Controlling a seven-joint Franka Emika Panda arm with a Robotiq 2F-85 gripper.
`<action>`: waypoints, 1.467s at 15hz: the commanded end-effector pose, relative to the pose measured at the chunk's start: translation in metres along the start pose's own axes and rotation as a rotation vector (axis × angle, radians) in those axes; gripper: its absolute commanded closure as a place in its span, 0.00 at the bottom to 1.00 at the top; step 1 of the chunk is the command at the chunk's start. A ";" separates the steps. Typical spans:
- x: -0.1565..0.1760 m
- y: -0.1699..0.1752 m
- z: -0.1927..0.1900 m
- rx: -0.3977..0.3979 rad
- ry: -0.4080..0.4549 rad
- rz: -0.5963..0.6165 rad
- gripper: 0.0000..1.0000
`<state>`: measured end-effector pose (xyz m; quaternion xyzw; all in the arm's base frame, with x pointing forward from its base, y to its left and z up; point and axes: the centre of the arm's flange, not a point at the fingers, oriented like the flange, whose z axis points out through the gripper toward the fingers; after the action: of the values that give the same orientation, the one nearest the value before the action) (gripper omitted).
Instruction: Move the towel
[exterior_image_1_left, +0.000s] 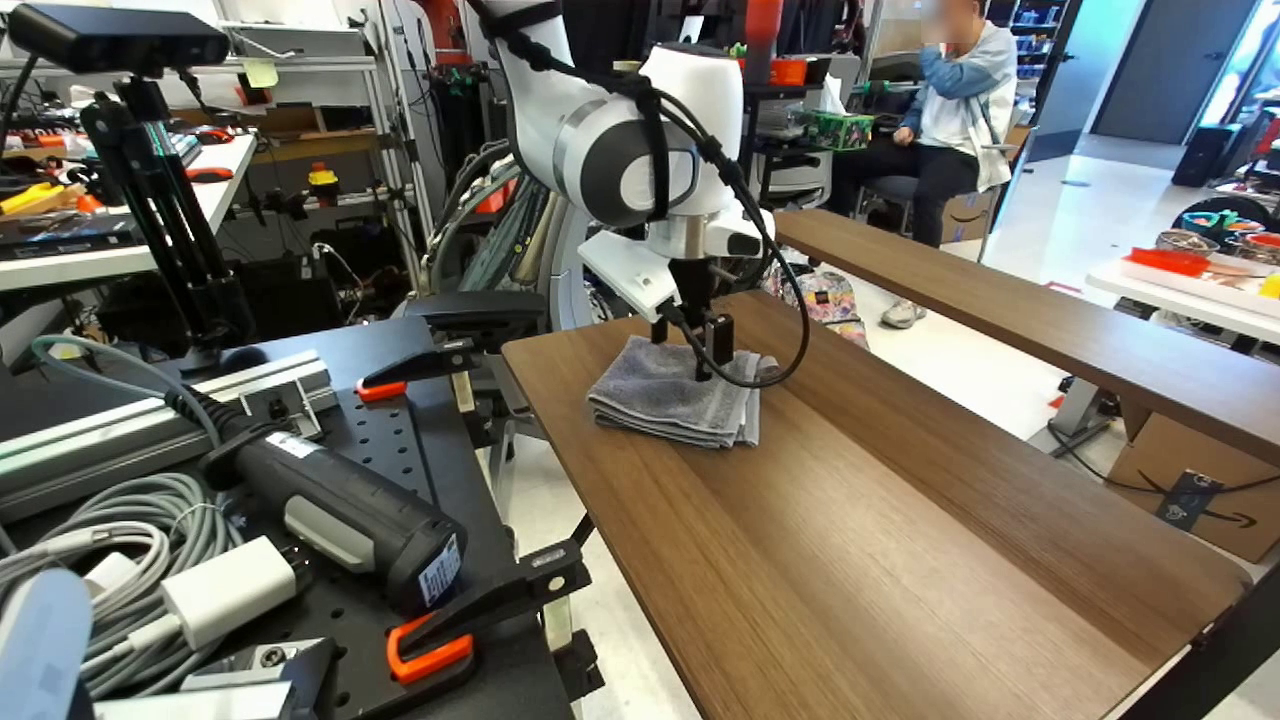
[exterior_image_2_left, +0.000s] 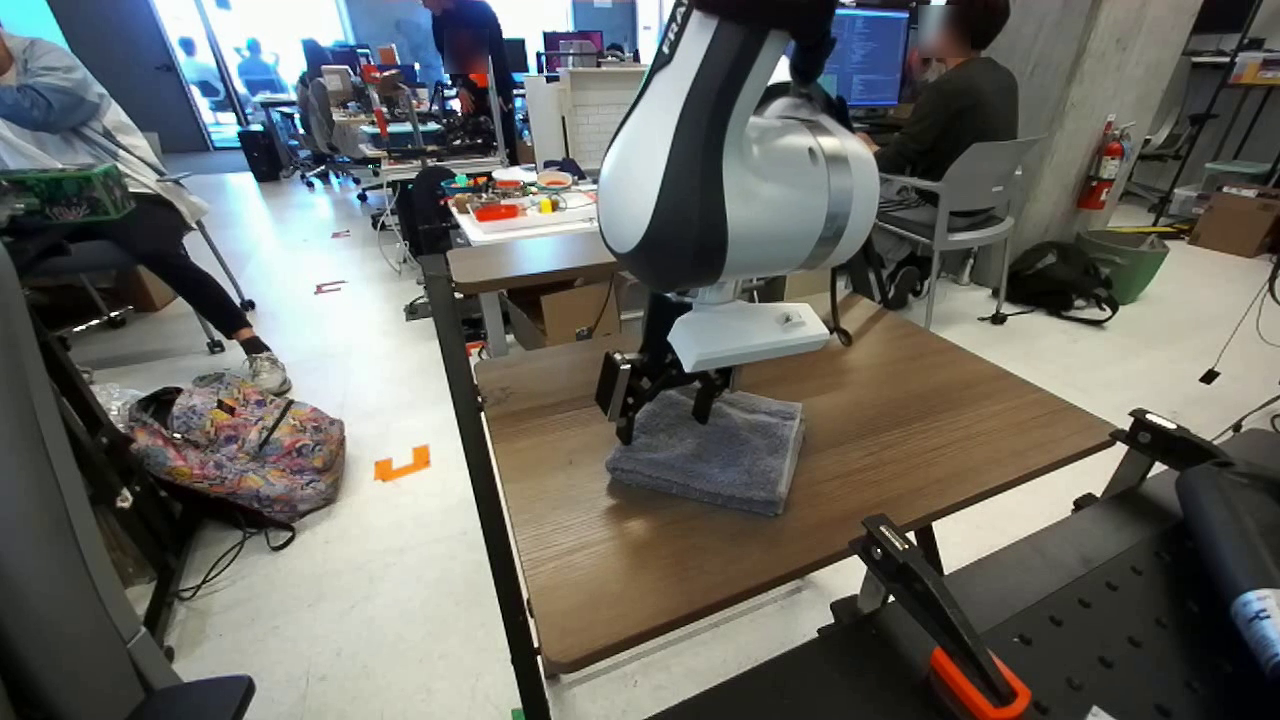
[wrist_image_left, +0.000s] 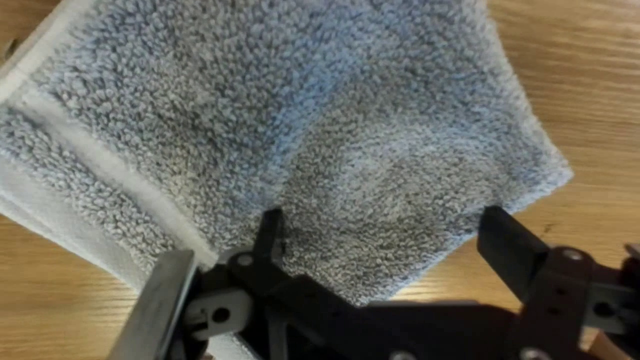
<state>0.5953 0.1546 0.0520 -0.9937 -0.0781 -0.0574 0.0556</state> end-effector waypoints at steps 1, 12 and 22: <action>0.014 0.015 0.011 -0.049 -0.005 0.046 0.00; 0.024 0.110 -0.003 -0.156 -0.099 0.174 0.00; 0.025 0.199 -0.026 -0.215 -0.133 0.250 0.00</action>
<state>0.6386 -0.0308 0.0586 -0.9979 0.0475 -0.0020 -0.0448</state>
